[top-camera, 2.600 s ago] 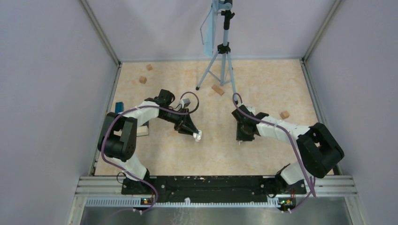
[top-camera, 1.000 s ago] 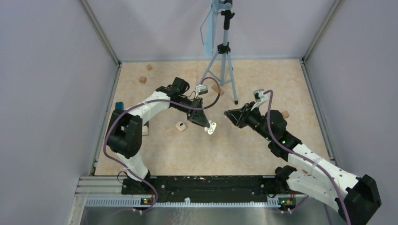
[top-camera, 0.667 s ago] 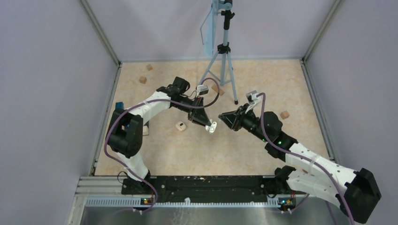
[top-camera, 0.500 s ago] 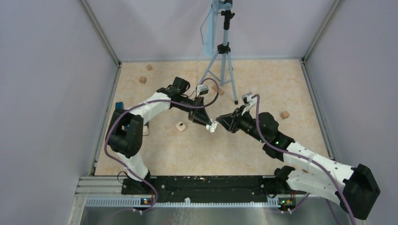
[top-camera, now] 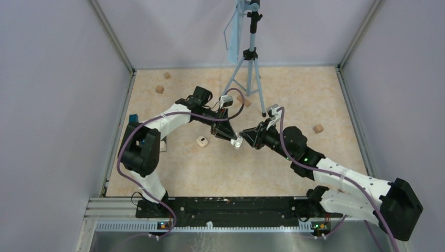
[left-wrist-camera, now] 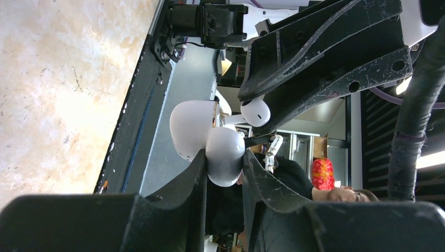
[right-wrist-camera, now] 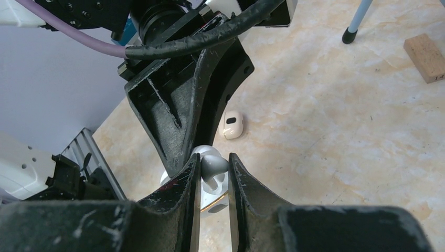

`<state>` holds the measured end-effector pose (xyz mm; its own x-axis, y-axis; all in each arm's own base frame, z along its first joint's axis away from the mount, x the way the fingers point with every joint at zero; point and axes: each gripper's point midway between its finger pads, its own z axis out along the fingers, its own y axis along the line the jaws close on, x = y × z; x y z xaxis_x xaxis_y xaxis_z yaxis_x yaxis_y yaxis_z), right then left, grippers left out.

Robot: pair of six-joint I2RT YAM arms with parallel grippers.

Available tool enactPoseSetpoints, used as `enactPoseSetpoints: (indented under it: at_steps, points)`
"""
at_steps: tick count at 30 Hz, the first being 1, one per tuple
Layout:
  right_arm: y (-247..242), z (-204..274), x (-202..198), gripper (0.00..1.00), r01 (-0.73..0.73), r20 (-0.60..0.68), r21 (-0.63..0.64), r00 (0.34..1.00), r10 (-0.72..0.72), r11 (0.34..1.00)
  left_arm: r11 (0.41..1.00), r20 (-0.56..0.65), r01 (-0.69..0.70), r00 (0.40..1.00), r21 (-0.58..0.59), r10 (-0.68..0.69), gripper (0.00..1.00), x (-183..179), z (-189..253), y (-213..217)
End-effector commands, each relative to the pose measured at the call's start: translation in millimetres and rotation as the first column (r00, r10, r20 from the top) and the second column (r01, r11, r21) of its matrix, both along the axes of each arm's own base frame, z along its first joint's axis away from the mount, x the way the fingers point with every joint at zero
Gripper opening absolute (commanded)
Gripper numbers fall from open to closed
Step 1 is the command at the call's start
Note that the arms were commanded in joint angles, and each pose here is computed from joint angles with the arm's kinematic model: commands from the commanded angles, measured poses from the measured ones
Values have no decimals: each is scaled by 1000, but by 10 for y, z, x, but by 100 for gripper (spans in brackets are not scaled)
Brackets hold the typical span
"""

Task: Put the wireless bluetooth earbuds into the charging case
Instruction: Insert the right earbud into the right side groove of the charging case.

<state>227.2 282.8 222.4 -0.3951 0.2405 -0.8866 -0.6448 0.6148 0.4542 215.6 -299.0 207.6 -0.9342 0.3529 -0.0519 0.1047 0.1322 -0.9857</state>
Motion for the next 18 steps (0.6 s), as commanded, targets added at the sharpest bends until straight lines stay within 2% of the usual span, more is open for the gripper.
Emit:
enactPoseSetpoints:
  at_steps: [1,18]
  points:
    - [68,241,34,6,-1,75,44,997,-2,999,999,20,22,1000,-42,-22,0,-52,101,4]
    - [77,103,41,4,36,103,-19,994,-34,999,999,-2,26,1000,-42,-26,0,-71,85,13]
